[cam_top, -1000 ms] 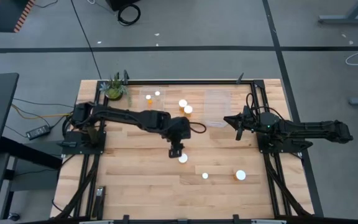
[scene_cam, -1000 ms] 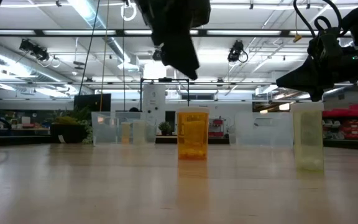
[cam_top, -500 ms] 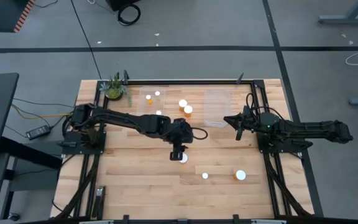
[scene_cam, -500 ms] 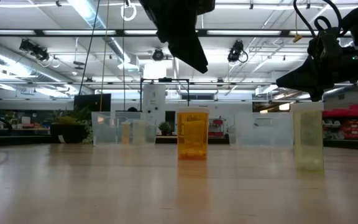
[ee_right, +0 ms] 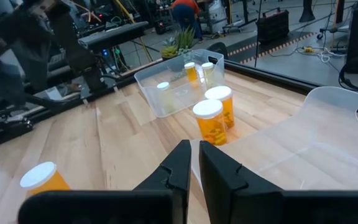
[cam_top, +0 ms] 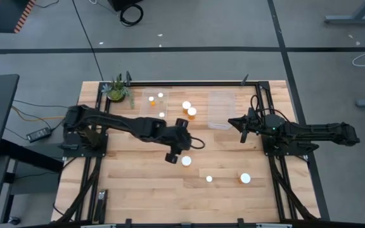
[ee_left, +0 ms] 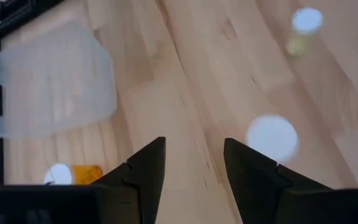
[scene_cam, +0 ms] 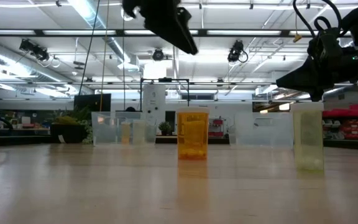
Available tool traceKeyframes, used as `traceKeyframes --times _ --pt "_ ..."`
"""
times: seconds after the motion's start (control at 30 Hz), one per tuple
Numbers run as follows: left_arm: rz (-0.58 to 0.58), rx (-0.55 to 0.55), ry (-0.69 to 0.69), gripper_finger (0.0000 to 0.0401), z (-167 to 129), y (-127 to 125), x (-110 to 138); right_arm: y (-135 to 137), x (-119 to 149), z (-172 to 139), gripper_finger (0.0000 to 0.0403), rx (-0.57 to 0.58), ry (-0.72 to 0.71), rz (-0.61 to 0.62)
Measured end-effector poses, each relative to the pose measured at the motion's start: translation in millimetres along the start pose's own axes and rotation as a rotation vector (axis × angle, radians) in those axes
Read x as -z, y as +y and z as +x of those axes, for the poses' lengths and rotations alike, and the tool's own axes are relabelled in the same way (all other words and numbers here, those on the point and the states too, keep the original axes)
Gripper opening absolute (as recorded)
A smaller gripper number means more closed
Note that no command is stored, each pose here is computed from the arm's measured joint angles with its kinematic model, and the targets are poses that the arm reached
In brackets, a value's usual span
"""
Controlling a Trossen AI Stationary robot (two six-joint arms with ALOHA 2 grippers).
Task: Pick and place medicine bottles into bin by pill shape (circle, oval)
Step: Put the large orange pill bottle into the right transparent bin
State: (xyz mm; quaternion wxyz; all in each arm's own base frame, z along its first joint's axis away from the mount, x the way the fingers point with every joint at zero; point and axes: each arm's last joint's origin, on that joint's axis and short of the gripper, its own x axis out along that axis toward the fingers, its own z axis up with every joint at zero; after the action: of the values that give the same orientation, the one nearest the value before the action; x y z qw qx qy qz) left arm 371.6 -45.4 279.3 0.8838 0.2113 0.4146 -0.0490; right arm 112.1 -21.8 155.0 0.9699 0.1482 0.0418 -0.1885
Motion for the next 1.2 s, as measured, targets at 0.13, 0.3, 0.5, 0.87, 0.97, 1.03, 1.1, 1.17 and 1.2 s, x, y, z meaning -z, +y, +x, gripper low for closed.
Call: traceKeyframes --times 0.13,0.3,0.5,0.87,0.97,1.03,1.1,1.17,1.2 --pt "-0.02 -0.028 -0.058 0.0171 -19 3 17 0 2 0 0.0039 0.006 0.018 -0.004" --pt "-0.066 -0.081 -0.168 0.0171 -38 4 43 -1 3 1 0.0039 0.01 0.032 -0.008" --pt "-0.113 -0.124 -0.251 0.0171 -46 -1 81 -1 3 1 0.0039 0.011 0.035 -0.009" --pt "-0.159 -0.219 -0.39 0.0172 -59 -10 142 6 -27 -2 0.0039 -0.013 -0.28 -0.217" --pt "-0.184 -0.274 -0.429 0.0172 -66 -6 155 7 -37 -5 0.0039 0.01 -0.389 -0.298" --pt "-0.216 -0.305 -0.463 0.0172 -72 -3 162 9 -43 -8 0.0039 0.005 -0.458 -0.306" --pt "-0.235 -0.328 -0.49 0.0172 -79 -1 167 10 -46 -9 0.0039 -0.005 -0.497 -0.314" --pt "-0.25 -0.357 -0.527 0.0172 -86 2 170 10 -50 -11 0.0039 -0.005 -0.535 -0.309" --pt "-0.256 -0.368 -0.535 0.0172 -90 2 172 10 -52 -12 0.0039 -0.006 -0.549 -0.293"
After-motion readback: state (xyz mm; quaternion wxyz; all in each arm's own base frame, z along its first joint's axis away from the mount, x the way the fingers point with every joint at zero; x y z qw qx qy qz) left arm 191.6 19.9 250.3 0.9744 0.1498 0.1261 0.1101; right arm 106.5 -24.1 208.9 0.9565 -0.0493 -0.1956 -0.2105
